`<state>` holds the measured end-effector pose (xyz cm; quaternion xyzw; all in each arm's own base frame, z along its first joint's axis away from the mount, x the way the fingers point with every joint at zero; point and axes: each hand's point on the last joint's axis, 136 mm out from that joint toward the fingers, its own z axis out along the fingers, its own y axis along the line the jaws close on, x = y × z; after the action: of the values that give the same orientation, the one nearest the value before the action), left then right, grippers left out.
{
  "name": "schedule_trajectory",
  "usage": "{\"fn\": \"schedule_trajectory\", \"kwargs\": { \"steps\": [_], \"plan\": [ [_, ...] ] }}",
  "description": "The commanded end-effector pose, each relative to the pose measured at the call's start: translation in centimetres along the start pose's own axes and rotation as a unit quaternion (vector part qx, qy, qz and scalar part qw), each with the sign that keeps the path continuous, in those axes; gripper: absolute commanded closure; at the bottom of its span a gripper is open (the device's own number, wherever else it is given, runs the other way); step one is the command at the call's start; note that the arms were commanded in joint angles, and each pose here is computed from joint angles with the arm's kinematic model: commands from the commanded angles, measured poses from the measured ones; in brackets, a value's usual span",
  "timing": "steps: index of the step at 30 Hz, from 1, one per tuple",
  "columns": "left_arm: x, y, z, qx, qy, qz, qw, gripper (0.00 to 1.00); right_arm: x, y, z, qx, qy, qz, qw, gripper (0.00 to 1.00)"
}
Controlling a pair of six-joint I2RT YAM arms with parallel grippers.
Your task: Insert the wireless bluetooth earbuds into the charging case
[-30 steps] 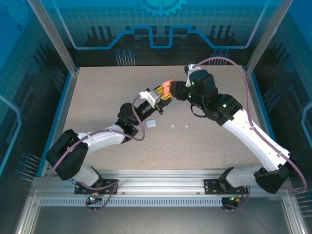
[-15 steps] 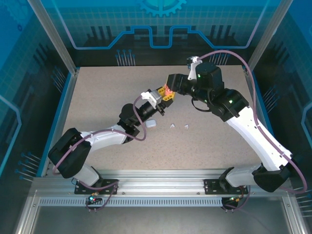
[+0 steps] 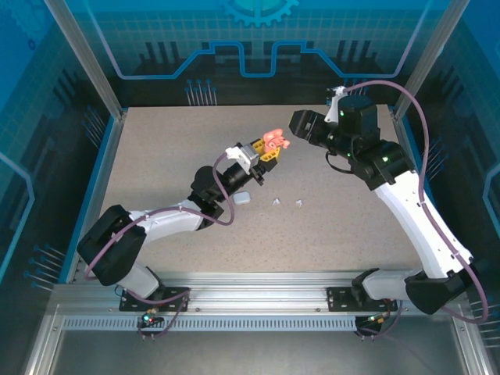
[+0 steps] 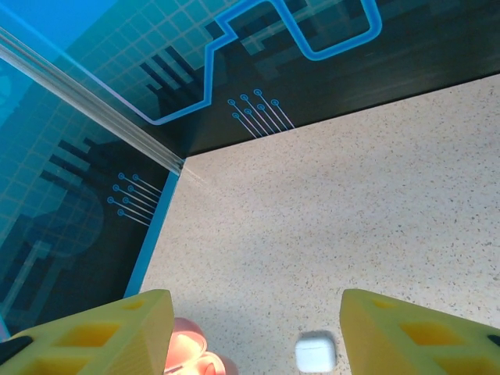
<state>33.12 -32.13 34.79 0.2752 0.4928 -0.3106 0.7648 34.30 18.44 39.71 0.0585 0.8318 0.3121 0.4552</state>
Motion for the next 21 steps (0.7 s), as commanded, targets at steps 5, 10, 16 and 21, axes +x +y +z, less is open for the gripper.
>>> {"fn": "schedule_trajectory", "kwargs": {
  "steps": [5,10,16,21],
  "plan": [
    [0.0,-0.1,-0.1,-0.003,-0.01,-0.013,1.0,1.0,3.7,-1.4,-1.3,0.006,0.065,-0.02,0.998,0.44],
    [0.0,-0.1,0.0,-0.004,-0.011,-0.016,1.0,1.0,5.4,-2.6,-1.7,0.018,0.086,-0.028,0.996,0.53],
    [-0.1,-0.1,-0.1,-0.004,-0.01,-0.018,1.0,1.0,6.2,-4.1,-0.3,0.042,0.099,-0.029,0.994,0.64],
    [-0.1,0.0,-0.1,-0.005,-0.009,-0.019,1.0,1.0,6.7,-4.0,1.1,0.033,0.108,-0.026,0.993,0.67]
  ]
}}
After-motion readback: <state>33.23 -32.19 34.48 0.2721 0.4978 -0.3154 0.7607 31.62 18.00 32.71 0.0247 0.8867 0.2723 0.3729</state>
